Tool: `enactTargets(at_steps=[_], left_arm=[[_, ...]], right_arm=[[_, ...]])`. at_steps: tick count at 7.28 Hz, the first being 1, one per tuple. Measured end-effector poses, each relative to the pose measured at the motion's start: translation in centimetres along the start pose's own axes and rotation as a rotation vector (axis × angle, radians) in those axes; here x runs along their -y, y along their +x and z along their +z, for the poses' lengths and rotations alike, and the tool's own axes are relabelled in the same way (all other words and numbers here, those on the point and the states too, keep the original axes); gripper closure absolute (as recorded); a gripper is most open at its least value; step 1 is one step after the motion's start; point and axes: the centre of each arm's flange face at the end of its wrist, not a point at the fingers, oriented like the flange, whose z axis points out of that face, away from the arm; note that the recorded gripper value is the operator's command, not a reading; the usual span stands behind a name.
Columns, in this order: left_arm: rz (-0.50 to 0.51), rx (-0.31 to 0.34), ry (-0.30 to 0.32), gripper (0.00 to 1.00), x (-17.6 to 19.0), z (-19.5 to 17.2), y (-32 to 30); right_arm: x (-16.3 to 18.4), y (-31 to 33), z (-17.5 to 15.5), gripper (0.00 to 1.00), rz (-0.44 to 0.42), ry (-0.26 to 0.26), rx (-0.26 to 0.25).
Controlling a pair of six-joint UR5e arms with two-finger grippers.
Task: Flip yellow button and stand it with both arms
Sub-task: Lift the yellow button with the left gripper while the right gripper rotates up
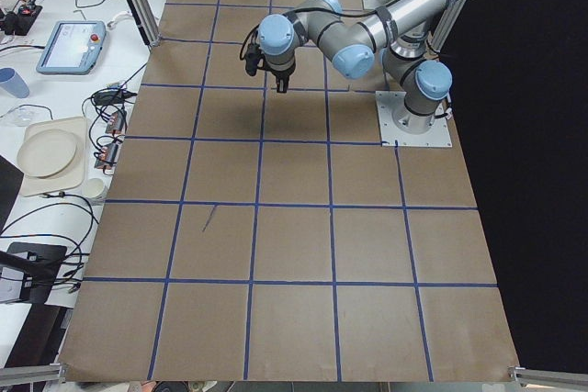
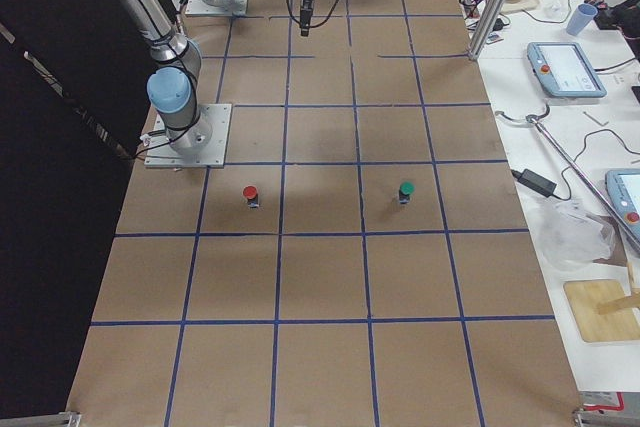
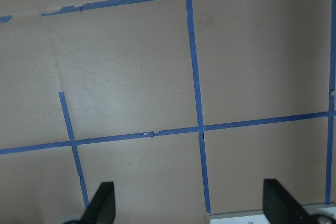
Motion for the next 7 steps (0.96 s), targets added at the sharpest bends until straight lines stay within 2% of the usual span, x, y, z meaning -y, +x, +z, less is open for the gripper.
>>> enactTargets(at_steps=[1, 2, 4, 5, 6, 7], left_arm=[[-0.004, -0.150, 0.003, 0.85, -0.5, 0.0, 4.8], [-0.010, -0.292, 0.031, 0.85, -1.2, -0.1, 9.2], [0.008, -0.526, 0.103, 0.86, -1.9, 0.8, 17.0], [0.016, -0.628, 0.135, 0.88, -1.9, 1.3, 20.2], [0.017, -0.723, 0.156, 0.89, -2.1, 1.7, 23.3], [0.012, -0.787, 0.163, 0.89, -2.5, 2.0, 25.4]], right_arm=[[0.1, -0.2, -0.2, 0.00, 0.080, -0.007, 0.028], [0.2, -0.7, -0.3, 0.00, 0.204, -0.028, 0.093], [1.5, -1.4, -0.7, 0.00, 0.452, -0.119, 0.233], [3.1, -0.9, -1.3, 0.00, 0.558, -0.208, 0.303], [4.7, 0.2, -1.9, 0.00, 0.650, -0.312, 0.396], [5.6, 1.2, -2.7, 0.00, 0.725, -0.406, 0.503]])
